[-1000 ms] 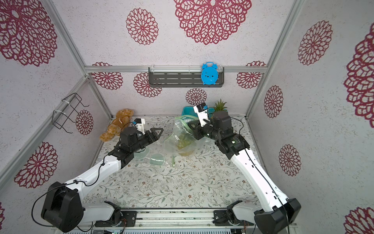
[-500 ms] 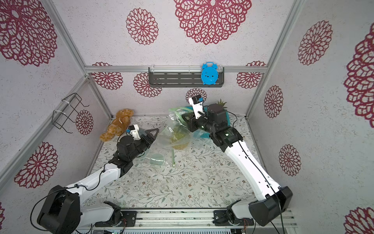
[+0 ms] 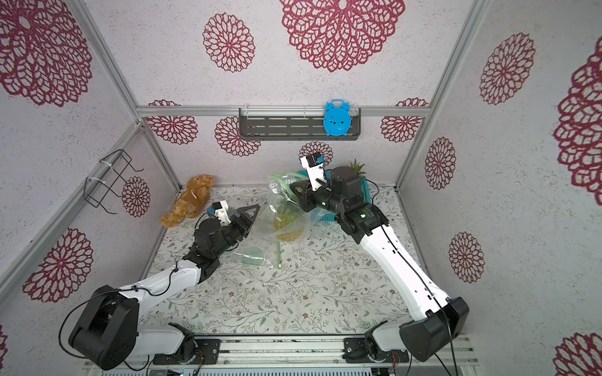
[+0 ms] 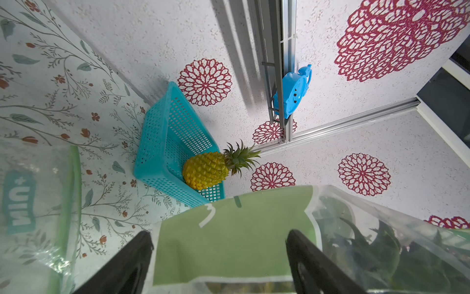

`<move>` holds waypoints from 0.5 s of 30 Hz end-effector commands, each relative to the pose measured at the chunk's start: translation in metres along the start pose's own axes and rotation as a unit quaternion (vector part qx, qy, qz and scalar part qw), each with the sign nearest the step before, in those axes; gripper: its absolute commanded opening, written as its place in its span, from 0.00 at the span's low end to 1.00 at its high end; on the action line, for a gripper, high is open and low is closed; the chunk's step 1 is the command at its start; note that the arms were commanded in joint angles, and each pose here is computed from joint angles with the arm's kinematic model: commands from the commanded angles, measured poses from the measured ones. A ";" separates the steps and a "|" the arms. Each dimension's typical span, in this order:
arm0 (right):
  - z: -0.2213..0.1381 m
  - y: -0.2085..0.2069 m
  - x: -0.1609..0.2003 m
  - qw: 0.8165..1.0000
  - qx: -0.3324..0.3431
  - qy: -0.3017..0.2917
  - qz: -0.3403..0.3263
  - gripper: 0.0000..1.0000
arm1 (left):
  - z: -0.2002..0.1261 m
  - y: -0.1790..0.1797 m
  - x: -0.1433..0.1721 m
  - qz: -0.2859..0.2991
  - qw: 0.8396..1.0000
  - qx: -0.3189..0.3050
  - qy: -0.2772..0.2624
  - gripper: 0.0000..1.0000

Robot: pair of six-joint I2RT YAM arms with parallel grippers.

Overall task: Open the zip-top bag and take out the pineapple
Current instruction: Pick up the pineapple from the zipper food storage bag.

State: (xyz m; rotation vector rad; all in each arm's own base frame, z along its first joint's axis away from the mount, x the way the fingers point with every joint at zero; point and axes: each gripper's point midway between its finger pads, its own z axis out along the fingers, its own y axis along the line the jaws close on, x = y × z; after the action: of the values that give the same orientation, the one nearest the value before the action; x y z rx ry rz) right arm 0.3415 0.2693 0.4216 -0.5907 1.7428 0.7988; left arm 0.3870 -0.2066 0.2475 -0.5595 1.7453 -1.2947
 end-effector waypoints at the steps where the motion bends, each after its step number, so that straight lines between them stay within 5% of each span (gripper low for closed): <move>1: -0.031 0.027 -0.078 0.992 -0.022 -0.120 -0.043 0.00 | -0.004 0.003 -0.002 0.006 1.000 -0.021 -0.011 0.89; 15: -0.026 0.028 -0.072 0.992 -0.034 -0.117 -0.034 0.00 | -0.002 -0.009 0.000 -0.013 1.000 0.021 -0.010 0.85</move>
State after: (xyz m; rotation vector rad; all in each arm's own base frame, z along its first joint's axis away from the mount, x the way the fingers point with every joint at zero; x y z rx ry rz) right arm 0.3403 0.2705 0.4336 -0.5923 1.7148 0.8034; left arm 0.3857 -0.2015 0.2520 -0.5882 1.7231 -1.2798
